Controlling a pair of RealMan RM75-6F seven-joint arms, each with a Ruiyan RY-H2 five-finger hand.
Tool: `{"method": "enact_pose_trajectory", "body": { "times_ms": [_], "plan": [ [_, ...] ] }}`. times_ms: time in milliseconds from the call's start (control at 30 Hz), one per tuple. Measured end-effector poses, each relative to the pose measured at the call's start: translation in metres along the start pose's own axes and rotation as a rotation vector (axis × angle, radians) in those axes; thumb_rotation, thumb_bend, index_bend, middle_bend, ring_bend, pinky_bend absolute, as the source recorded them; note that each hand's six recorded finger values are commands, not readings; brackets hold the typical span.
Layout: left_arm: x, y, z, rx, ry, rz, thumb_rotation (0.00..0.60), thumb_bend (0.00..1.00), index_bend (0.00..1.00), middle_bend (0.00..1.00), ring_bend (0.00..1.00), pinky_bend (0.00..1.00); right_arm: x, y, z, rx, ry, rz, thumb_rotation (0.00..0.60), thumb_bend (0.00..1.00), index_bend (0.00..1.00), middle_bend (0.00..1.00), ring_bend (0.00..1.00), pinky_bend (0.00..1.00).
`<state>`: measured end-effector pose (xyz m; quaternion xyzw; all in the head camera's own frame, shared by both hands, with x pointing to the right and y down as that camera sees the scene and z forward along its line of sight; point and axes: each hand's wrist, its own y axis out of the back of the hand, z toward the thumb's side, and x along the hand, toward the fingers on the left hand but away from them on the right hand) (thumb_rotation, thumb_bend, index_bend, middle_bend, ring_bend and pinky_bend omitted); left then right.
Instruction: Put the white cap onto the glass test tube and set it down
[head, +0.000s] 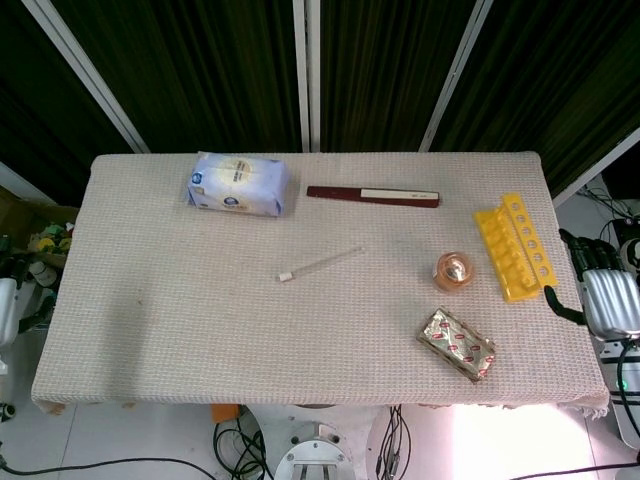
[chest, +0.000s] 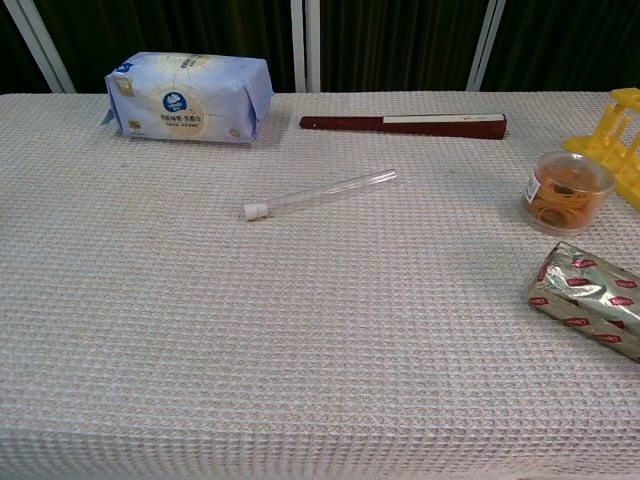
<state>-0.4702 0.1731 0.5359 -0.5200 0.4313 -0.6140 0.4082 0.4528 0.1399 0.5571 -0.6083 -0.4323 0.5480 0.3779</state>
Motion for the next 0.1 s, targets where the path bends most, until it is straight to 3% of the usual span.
{"method": "enact_pose_trajectory", "body": {
  "times_ms": [100],
  "plan": [
    [-0.023,-0.001,0.005,-0.016,-0.022,-0.005,0.597,0.25,0.29,0.31,0.20,0.20,0.022,-0.004,-0.005,-0.006,-0.006,0.002,0.600,0.35,0.06,0.18,0.10,0.13]
  ]
}}
